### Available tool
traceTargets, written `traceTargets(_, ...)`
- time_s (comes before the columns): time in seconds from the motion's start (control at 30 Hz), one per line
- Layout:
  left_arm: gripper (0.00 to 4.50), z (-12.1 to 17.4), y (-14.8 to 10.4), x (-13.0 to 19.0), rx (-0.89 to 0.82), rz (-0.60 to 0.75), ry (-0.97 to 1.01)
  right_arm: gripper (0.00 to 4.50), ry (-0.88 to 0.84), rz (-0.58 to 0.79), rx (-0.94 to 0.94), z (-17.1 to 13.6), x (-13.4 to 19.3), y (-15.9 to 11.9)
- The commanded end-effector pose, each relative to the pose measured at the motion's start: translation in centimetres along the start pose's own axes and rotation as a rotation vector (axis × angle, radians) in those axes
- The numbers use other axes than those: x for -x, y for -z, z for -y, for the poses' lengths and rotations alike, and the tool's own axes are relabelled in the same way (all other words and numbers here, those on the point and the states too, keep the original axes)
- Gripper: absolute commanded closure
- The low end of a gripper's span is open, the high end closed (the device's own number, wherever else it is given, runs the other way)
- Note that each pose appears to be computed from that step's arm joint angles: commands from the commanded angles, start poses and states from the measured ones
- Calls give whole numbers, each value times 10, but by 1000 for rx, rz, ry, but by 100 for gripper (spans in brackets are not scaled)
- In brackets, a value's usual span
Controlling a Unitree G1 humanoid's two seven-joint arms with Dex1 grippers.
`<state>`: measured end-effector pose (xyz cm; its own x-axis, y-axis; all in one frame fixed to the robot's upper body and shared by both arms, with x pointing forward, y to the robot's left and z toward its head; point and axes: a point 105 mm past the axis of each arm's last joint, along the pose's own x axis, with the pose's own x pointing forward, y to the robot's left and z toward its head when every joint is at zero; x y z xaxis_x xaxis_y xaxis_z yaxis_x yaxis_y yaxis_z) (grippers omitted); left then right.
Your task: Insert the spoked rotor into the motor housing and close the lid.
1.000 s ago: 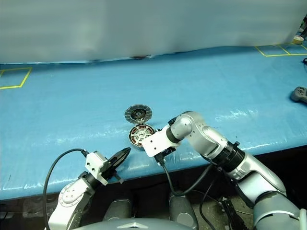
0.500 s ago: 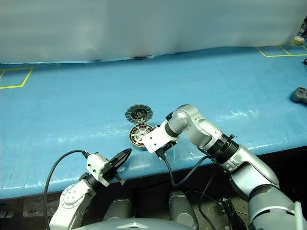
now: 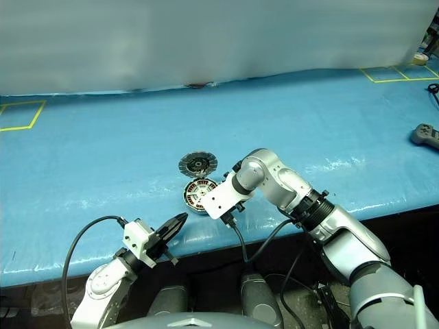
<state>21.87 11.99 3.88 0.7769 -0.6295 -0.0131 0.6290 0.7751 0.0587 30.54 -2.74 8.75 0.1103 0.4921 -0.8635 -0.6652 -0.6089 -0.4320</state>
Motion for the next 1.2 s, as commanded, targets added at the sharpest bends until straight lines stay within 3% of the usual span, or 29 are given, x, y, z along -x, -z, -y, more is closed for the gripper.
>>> traceTargets(0.03, 450, 1, -4, -1, -18, 25, 6, 383, -5, -2, 10, 0, -1, 0)
traceTargets(0.1, 450, 1, -4, -1, -16, 23, 8, 438, 4, -1, 8, 2, 0, 0)
traceTargets(0.13, 450, 1, -3, -1, -16, 23, 8, 441, 5, 0, 8, 2, 0, 0)
traceTargets(0.47, 450, 1, -1, -2, -11, 19, 12, 443, 13, 9, -27, 2, 1, 2)
traceTargets(0.73, 450, 2, 2, -1, -5, 13, 14, 443, -30, 148, -243, -8, 1, -20)
traceTargets(1.2, 450, 4, 4, -1, -1, 10, 29, 443, 1, 143, -304, -6, 0, -23)
